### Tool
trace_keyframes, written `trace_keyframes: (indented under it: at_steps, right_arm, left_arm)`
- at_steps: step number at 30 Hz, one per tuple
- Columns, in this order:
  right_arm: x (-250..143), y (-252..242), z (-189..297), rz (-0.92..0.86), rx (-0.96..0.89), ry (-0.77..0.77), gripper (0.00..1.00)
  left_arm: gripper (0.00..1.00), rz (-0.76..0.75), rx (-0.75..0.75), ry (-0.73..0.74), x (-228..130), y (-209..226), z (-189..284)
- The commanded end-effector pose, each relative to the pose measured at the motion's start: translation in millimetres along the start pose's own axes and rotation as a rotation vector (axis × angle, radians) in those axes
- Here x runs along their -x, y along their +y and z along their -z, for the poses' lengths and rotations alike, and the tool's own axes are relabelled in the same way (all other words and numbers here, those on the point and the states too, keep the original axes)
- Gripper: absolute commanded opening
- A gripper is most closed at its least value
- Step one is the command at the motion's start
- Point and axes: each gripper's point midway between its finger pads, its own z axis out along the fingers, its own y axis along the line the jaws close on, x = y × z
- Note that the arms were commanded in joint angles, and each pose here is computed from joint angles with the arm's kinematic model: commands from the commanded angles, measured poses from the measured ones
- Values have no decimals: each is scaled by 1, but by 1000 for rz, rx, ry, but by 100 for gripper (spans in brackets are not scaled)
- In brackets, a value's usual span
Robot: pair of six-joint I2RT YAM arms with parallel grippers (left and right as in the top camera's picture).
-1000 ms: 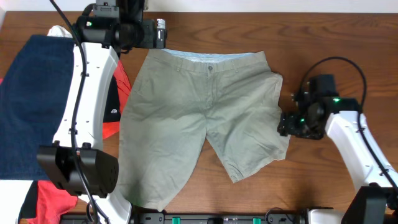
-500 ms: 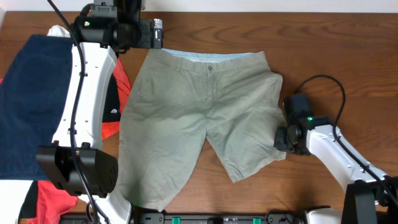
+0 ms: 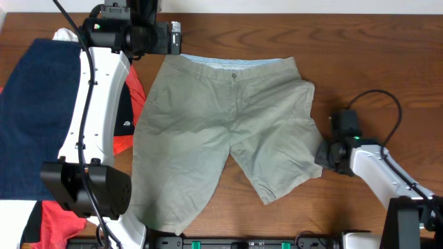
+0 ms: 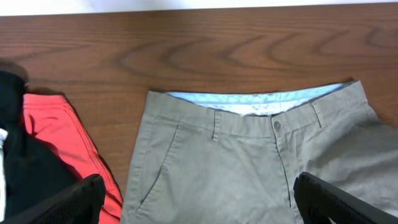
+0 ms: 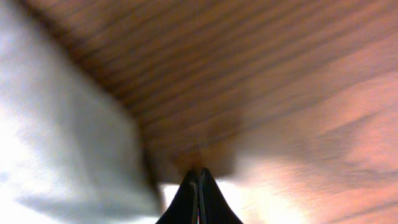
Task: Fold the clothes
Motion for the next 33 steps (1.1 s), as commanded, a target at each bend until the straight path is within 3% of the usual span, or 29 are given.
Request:
trace_keyframes:
  at_steps: [1, 6, 10, 15, 17, 22, 29, 33]
  right_arm:
    - [3, -15, -3, -41, 2, 19, 1]
    - [8, -35, -5, -137, 9, 32, 1]
    - [17, -5, -1, -48, 207, 28, 2]
    - [32, 45, 18, 140, 458, -48, 17]
    - [34, 60, 24, 178, 522, -68, 29]
    - [25, 67, 16, 248, 474, -56, 41]
    - [-2, 54, -12, 274, 346, 62, 40]
    - [-1, 35, -21, 186, 224, 74, 20]
  left_arm:
    - [98, -11, 16, 14, -4, 5, 0]
    - [98, -7, 17, 36, -9, 6, -6]
    - [98, -10, 17, 36, -9, 6, -7]
    - [98, -11, 17, 34, -8, 6, -7]
    - [98, -10, 17, 35, -8, 6, -7]
    - [98, -10, 16, 35, -9, 6, -7]
    - [98, -10, 17, 38, -9, 6, -7]
    - [98, -10, 17, 38, -9, 6, -7]
